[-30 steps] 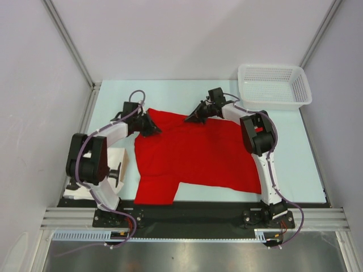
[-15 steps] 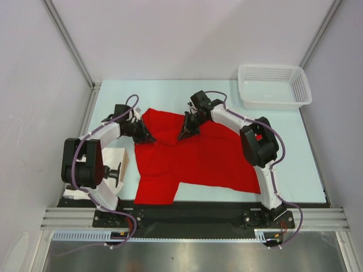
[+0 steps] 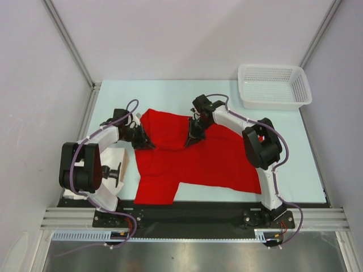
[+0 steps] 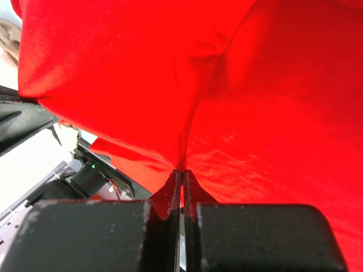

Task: Fold and stack the t-shirts
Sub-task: Fold the tshirt

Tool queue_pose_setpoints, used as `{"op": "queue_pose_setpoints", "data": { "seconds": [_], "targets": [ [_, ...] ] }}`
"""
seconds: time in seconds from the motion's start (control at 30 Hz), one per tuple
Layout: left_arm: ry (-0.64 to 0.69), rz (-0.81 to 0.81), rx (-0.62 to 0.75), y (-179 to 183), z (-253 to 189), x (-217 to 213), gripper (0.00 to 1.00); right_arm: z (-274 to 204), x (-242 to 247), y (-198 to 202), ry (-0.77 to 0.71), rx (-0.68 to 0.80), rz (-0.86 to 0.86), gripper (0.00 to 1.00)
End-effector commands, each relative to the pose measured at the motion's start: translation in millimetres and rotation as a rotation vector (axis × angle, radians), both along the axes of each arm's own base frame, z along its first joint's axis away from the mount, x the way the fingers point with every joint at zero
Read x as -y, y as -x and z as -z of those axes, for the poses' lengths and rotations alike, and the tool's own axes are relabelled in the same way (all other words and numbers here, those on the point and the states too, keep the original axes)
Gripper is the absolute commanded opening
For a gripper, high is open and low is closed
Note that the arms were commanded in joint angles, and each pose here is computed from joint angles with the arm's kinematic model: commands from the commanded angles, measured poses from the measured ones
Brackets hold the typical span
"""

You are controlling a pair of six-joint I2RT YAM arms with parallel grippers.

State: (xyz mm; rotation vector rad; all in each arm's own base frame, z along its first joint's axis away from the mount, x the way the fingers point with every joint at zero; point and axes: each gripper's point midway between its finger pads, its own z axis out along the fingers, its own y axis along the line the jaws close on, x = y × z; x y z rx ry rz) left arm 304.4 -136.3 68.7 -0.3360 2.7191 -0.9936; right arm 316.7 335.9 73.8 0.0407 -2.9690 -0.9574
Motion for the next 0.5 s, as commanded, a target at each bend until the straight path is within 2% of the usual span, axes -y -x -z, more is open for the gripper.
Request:
{"op": "queue_pose_setpoints", "data": {
  "seconds": [0.0,0.47],
  "targets": [
    [-0.013,0.021,0.005,8.2,-1.1,-6.1,0.01,-17.8,-2.8,13.0,-0.02,0.029,-0.049,0.0],
    [-0.035,0.016,-0.05,17.2,19.4,-10.1,0.01,-0.8,-4.3,17.6,0.021,-0.001,-0.044,0.0]
  ]
}}
